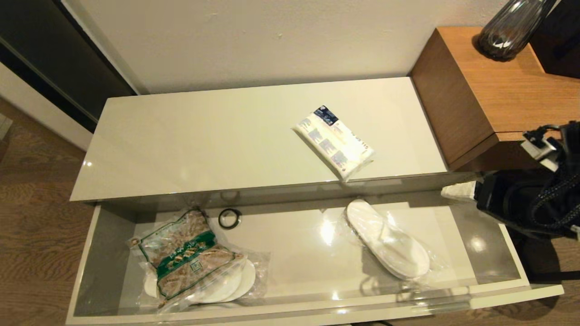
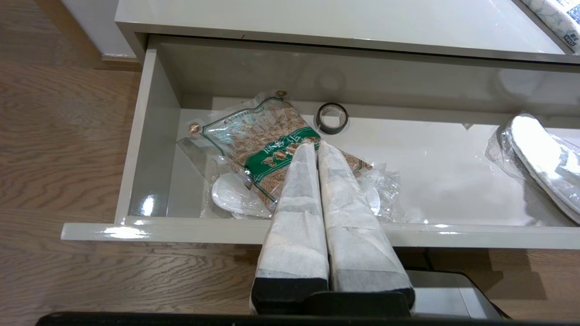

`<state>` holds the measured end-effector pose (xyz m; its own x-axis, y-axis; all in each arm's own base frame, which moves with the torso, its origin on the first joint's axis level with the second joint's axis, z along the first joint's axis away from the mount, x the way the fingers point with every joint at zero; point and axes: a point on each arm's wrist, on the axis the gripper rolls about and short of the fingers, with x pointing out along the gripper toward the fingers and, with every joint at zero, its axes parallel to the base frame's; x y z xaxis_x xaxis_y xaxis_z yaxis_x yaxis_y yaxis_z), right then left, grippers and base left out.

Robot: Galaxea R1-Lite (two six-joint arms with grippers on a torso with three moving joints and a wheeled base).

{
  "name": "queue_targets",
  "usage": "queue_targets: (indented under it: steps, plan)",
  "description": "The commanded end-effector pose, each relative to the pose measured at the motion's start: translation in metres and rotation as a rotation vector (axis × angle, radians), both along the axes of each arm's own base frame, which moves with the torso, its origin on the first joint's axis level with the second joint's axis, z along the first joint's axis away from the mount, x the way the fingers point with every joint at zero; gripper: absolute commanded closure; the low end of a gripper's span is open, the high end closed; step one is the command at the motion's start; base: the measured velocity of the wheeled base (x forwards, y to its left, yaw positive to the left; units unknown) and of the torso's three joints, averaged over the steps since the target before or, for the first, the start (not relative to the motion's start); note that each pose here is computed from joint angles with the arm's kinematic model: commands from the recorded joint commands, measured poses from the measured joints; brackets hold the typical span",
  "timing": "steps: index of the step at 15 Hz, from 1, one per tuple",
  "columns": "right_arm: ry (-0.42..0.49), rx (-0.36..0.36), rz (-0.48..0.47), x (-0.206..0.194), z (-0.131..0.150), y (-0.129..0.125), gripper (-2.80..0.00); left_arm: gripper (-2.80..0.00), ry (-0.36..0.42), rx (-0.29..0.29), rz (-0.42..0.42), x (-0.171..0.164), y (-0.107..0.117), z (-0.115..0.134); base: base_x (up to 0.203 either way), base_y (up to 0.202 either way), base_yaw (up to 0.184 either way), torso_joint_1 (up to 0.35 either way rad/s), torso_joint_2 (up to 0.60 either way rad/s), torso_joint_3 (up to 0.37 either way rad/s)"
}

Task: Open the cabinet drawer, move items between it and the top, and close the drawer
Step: Pick up the tissue on the table

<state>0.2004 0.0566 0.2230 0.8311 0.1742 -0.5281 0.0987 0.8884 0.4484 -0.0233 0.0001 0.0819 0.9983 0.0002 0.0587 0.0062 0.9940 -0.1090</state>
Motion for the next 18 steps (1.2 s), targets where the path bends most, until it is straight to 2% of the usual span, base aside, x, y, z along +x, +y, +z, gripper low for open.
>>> queue_targets:
  steps: [1,2,5,7,11,13,14,18]
  plan:
    - [-0.098,0.036,0.014,-0.008,0.026,0.000,0.00,0.00,0.000,-0.001,0.001,0.000,0.000,0.000,0.000,0.000,0.000,0.000,0.00,0.000]
    - [-0.111,0.046,0.026,-0.008,0.030,0.001,0.00,0.00,0.002,-0.001,0.001,0.000,0.000,0.000,0.000,0.000,0.000,0.000,0.00,0.000]
    - [-0.119,0.118,0.153,-0.008,0.032,0.005,0.00,0.00,0.000,-0.001,0.001,0.000,0.000,0.000,0.000,0.000,0.000,0.000,0.00,0.000]
    - [-0.116,0.148,0.203,0.009,0.025,0.009,0.00,0.00,0.000,-0.001,0.001,0.000,0.000,0.000,0.000,0.000,0.000,0.000,0.00,0.000]
    - [-0.121,0.175,0.209,0.065,-0.001,0.019,0.00,0.00,0.000,-0.001,0.001,0.000,0.000,0.000,0.000,0.000,0.000,0.000,0.00,0.000]
    - [-0.129,0.206,0.180,0.096,-0.014,0.021,0.00,0.00,0.000,-0.001,0.001,0.000,0.000,0.000,0.000,0.000,0.000,0.000,0.00,0.000]
    - [-0.124,0.223,0.165,0.109,-0.020,0.021,-2.80,0.00,0.000,-0.001,0.000,0.000,0.000,0.000,0.000,0.000,0.000,0.000,0.00,0.000]
    - [-0.168,0.298,0.225,0.122,-0.022,0.017,-2.80,0.00,0.000,-0.001,0.000,0.000,0.000,0.000,0.000,0.000,0.000,0.000,0.00,0.000]
